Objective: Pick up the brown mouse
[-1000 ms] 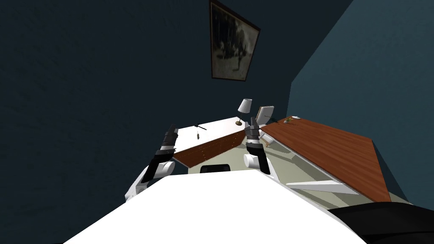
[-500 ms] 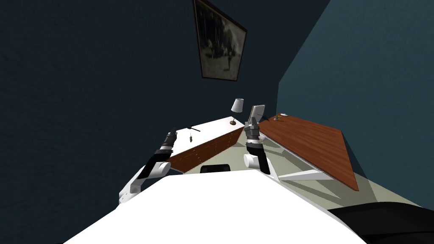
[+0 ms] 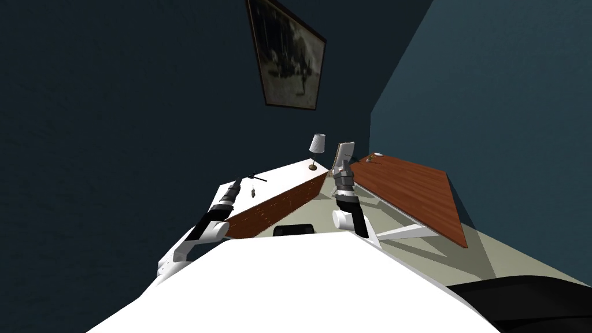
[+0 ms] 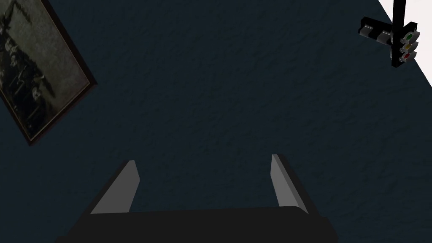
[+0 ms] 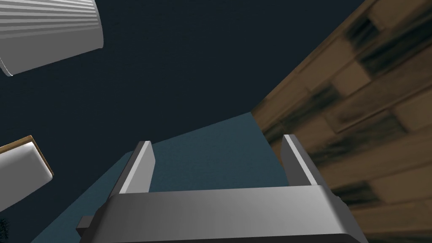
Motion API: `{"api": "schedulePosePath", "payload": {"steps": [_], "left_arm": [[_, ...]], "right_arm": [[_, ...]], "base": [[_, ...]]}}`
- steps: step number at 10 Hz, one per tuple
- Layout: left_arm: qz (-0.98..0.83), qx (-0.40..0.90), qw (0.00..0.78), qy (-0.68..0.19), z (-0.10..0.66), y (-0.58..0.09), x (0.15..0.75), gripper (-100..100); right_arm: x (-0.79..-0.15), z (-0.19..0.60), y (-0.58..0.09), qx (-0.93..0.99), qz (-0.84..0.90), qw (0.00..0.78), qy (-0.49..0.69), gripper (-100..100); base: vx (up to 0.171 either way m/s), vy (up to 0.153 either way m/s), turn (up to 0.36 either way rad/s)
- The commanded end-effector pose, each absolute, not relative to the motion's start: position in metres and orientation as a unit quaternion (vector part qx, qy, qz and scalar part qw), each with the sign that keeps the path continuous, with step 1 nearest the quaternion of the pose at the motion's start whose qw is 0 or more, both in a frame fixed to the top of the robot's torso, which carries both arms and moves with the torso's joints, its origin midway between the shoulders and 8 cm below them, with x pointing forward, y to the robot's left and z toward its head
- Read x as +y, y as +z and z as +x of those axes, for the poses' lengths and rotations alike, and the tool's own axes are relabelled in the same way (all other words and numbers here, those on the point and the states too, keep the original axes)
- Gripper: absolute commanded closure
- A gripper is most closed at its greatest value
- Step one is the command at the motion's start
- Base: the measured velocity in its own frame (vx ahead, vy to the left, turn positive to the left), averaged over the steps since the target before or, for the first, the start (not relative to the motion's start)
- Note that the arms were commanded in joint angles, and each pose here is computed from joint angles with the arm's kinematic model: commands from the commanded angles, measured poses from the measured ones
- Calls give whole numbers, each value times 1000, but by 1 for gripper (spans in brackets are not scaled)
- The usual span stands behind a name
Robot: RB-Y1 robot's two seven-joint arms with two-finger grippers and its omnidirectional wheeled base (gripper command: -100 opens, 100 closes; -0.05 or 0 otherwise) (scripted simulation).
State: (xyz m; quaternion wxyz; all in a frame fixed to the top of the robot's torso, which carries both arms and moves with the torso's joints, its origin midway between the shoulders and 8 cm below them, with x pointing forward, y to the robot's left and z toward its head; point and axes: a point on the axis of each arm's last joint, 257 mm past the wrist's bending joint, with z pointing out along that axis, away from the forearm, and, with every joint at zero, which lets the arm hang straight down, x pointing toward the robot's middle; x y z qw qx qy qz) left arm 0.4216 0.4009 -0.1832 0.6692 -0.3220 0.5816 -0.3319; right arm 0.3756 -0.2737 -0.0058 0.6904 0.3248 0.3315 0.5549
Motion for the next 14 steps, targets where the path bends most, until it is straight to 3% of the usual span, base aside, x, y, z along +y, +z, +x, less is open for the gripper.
{"api": "schedulePosePath", "payload": {"steps": [1,14], "left_arm": [[-331,608,654,-303,424,-205,422,-100],[-384,751,524,-119,388,-327,549,-100]], "right_arm": [[-274,376,-6,332,325,690,555,0],[-274,376,-6,332,325,690,555,0]], "base": [[46,-55,-180],[42,-46,-120]]}}
